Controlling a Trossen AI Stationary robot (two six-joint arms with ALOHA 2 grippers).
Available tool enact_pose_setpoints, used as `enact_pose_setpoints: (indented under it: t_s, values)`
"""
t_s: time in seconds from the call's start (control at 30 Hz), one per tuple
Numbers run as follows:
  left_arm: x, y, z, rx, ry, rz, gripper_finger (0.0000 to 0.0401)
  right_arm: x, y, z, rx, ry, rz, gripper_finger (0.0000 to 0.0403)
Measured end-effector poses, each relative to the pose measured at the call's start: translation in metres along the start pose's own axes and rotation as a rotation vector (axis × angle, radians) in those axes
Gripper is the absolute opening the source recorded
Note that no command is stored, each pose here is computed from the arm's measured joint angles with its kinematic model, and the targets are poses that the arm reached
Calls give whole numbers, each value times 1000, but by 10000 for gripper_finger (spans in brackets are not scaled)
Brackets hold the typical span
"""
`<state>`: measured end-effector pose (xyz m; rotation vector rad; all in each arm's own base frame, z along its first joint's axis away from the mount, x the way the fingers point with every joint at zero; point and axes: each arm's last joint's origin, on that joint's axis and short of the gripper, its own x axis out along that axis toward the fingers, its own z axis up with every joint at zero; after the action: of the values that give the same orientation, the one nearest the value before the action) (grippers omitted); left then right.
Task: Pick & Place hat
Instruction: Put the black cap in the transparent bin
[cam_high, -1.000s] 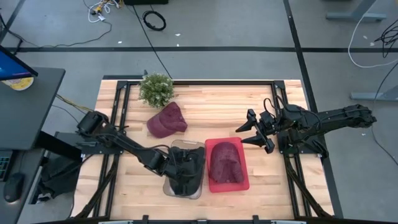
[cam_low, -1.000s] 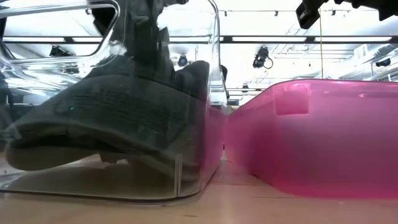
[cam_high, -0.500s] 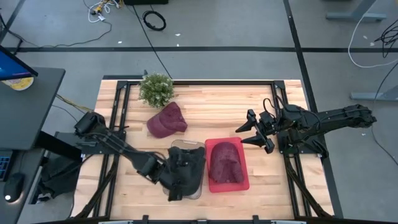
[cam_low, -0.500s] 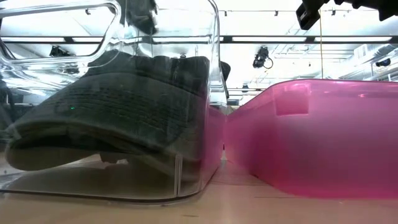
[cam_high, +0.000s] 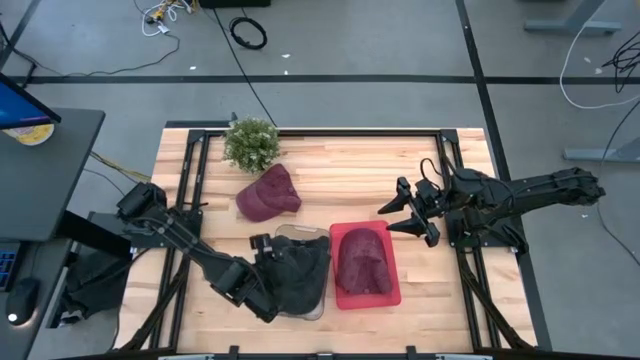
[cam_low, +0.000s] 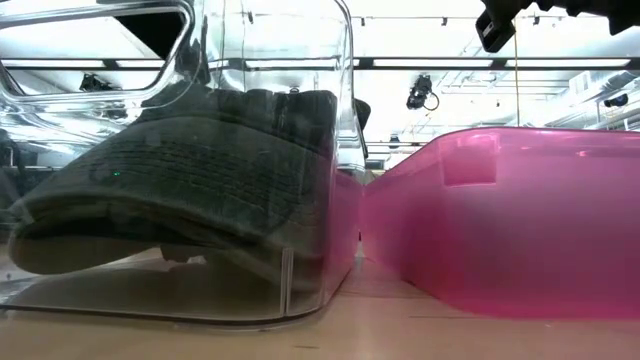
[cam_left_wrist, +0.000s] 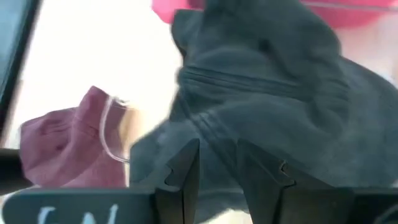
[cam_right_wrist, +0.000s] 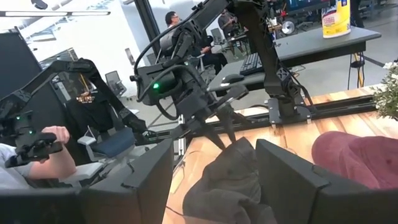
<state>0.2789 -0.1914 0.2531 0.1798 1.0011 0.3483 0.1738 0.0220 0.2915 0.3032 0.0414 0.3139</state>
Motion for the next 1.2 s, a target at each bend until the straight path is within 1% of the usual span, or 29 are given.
enact_pose_setpoints:
  t_s: [0.2,0.27,0.4,0.47,0.57,0.63,0.73,0.83,0.97,1.1,1.2]
  values:
    - [11,7,1,-71,14,32,110,4,-2,-2,4,15,-5,231]
    - [20,10,-3,-96,47,35,110,5,-2,-3,6,22,-7,231]
    - [46,14,-12,-143,103,3,110,7,-3,-4,7,26,-8,231]
    - [61,16,-16,-153,105,-41,110,7,-3,-4,10,24,-8,231]
    - [84,18,-20,-166,84,-135,110,8,-3,-4,13,19,-6,231]
    - [96,21,-21,-201,66,-185,110,8,-3,-4,13,22,-7,231]
    - [107,28,-26,-232,92,-215,110,8,-3,-4,17,22,-7,231]
    - [111,32,-27,-250,122,-225,110,8,-3,-4,18,22,-7,231]
    - [105,34,-19,-237,103,-234,110,8,-3,-4,14,23,-8,231]
    - [92,32,-7,-233,77,-255,110,8,-3,-5,14,24,-8,231]
    - [78,26,3,-190,50,-278,110,8,-3,-5,14,24,-8,231]
